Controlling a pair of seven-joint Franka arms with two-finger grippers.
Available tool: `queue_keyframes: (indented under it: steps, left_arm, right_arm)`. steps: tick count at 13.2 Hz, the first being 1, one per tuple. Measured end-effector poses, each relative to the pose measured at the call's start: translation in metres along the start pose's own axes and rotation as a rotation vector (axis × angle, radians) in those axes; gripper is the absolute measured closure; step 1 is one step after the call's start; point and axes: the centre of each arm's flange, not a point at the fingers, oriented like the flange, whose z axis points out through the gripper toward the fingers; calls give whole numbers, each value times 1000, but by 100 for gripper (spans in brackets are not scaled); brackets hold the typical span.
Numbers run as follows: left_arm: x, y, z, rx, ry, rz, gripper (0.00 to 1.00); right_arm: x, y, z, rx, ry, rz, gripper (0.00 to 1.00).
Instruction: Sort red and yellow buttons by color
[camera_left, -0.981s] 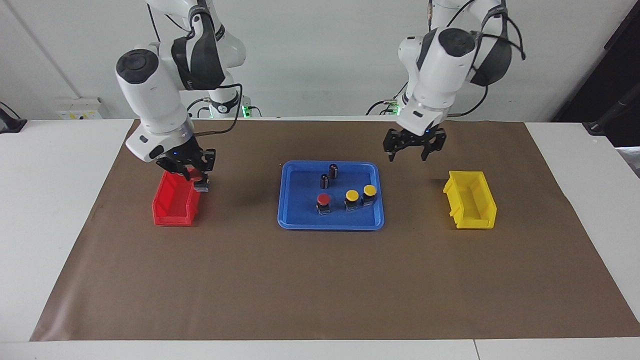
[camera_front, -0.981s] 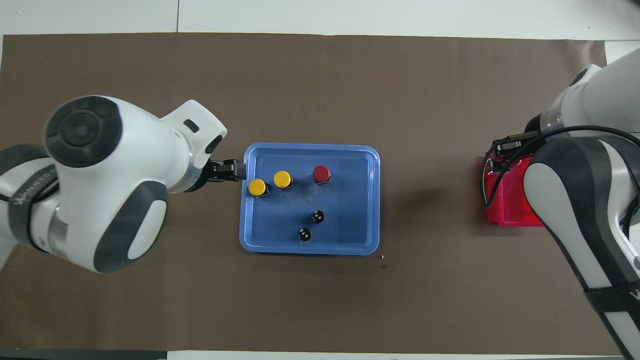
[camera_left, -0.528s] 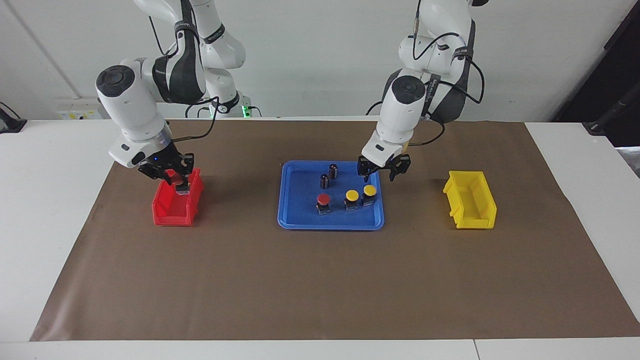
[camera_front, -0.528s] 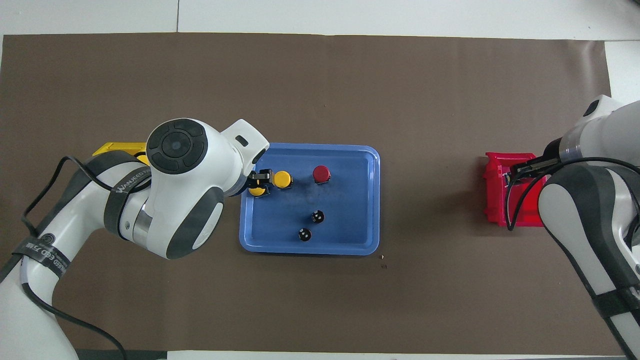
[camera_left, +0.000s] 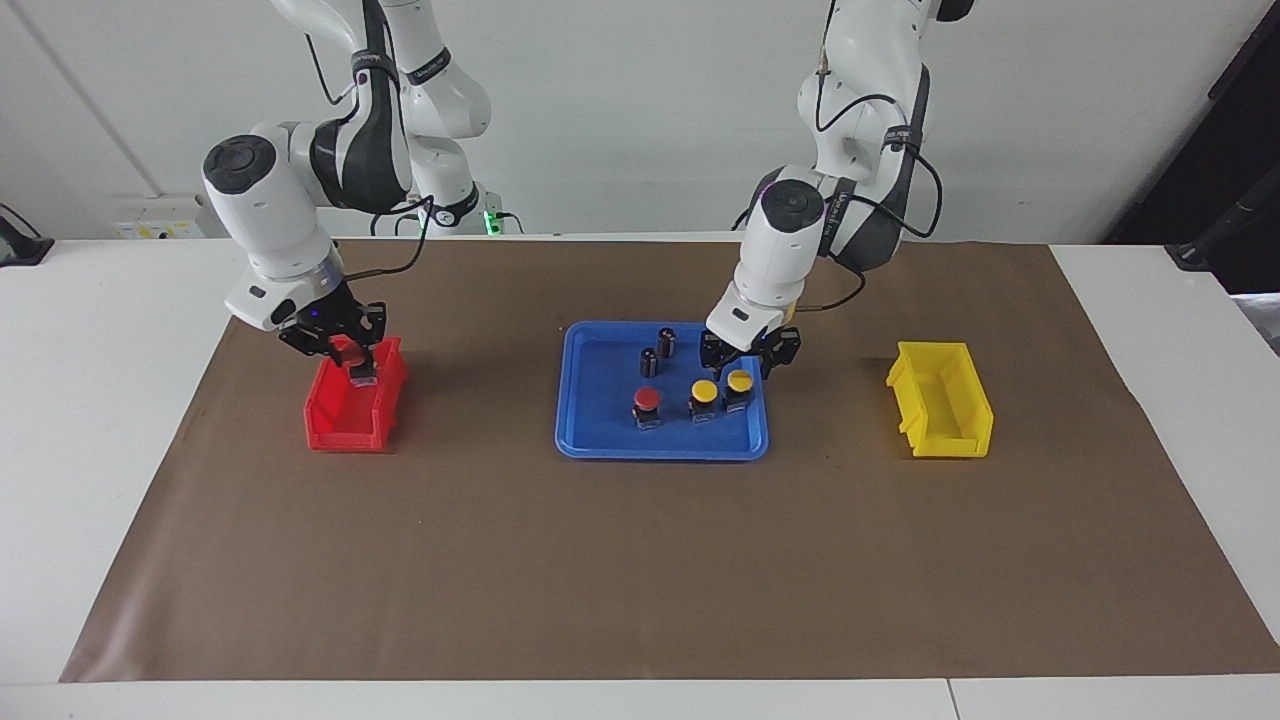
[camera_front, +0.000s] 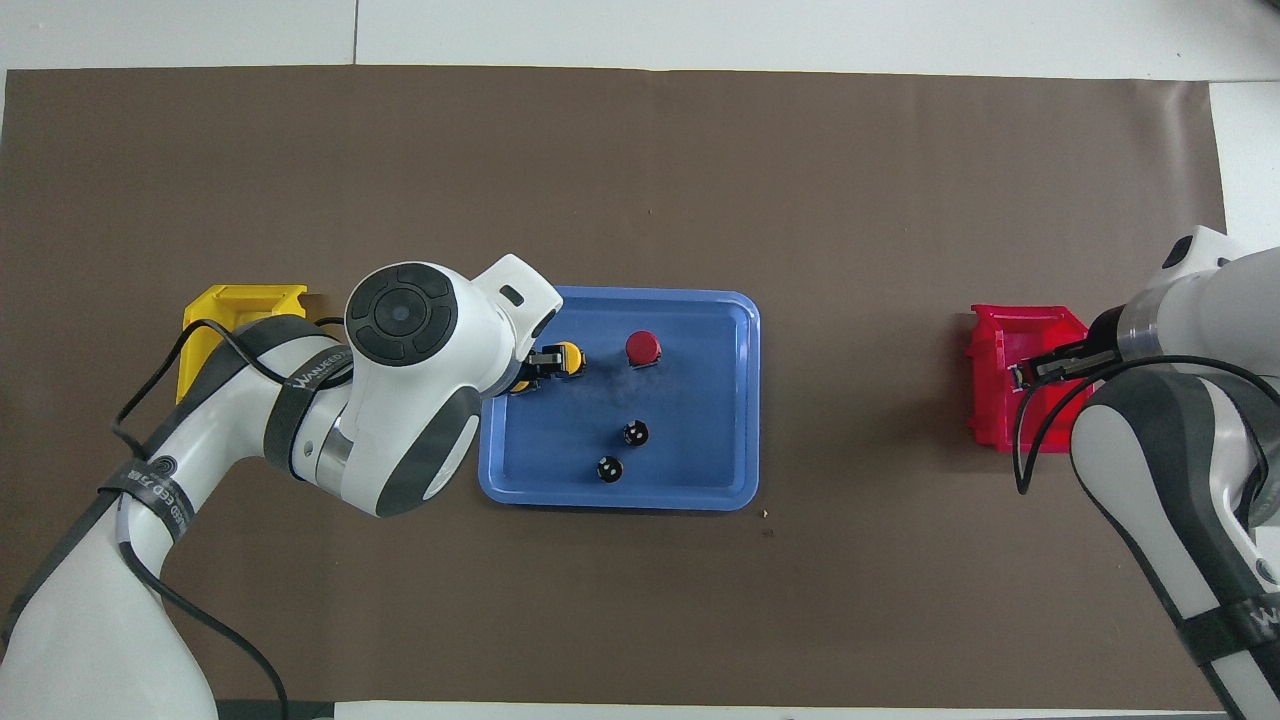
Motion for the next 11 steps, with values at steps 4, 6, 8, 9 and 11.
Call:
queue_keyframes:
  steps: [4, 6, 8, 9, 11]
  left_arm:
    - [-1, -2, 5, 5, -8, -2, 23]
    - [0, -3, 5, 5, -7, -4, 30]
    - [1, -3, 4, -1, 3, -5, 37]
    - [1, -3, 4, -3, 7, -6, 37]
    - [2, -3, 3, -5, 11, -6, 39]
  right_arm:
    - [-21, 5, 34, 24, 14, 36, 59]
    - [-29, 6, 48, 23, 22, 30, 59]
    - [-37, 10, 59, 19, 35, 15, 59]
    - [-40, 13, 62, 18, 34, 7, 59]
    - [-45, 16, 63, 18, 33, -1, 59]
